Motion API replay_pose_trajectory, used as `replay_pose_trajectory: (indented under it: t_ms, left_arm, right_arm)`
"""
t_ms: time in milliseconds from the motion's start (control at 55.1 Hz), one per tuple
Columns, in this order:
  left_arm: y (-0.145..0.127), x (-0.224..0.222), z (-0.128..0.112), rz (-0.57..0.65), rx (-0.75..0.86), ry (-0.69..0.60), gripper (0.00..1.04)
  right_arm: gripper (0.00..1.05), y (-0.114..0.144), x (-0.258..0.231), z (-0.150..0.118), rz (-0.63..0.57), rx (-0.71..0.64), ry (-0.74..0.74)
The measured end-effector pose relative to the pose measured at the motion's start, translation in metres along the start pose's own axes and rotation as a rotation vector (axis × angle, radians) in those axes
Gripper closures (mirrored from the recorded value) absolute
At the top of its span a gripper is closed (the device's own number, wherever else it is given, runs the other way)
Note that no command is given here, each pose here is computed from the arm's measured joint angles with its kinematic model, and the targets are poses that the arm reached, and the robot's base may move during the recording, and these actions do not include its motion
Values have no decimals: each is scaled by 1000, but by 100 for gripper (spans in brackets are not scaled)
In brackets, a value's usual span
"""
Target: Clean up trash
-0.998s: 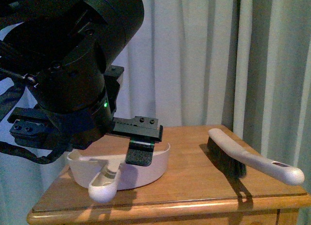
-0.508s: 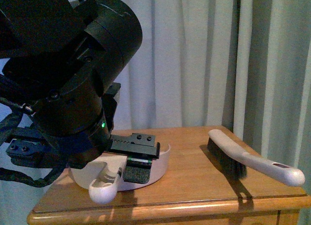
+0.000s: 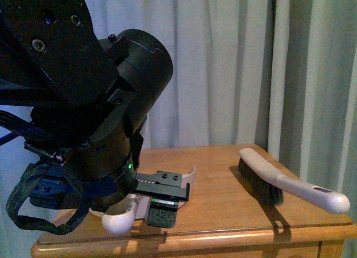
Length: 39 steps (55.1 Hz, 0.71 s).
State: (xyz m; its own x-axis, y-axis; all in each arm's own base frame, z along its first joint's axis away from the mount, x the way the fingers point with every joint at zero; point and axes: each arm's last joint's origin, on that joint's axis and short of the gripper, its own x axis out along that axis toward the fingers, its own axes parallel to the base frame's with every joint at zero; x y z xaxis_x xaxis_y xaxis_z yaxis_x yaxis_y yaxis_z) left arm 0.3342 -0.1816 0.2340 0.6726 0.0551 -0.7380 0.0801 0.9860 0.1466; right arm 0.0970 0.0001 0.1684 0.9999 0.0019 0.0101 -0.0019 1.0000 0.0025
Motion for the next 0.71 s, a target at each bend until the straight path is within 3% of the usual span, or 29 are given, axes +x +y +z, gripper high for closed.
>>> replay_pose_trajectory:
  t_ms: [290, 508, 708]
  left_arm:
    - [-2, 2, -4, -15, 10, 8, 76]
    - [-2, 1, -3, -27, 19, -33, 78]
    - [8, -27, 10, -90, -19, -305, 78]
  right_arm:
    - [7, 0, 0, 0, 0, 0, 0]
    - [7, 0, 0, 0, 0, 0, 0]
    - [7, 0, 0, 0, 0, 0, 0]
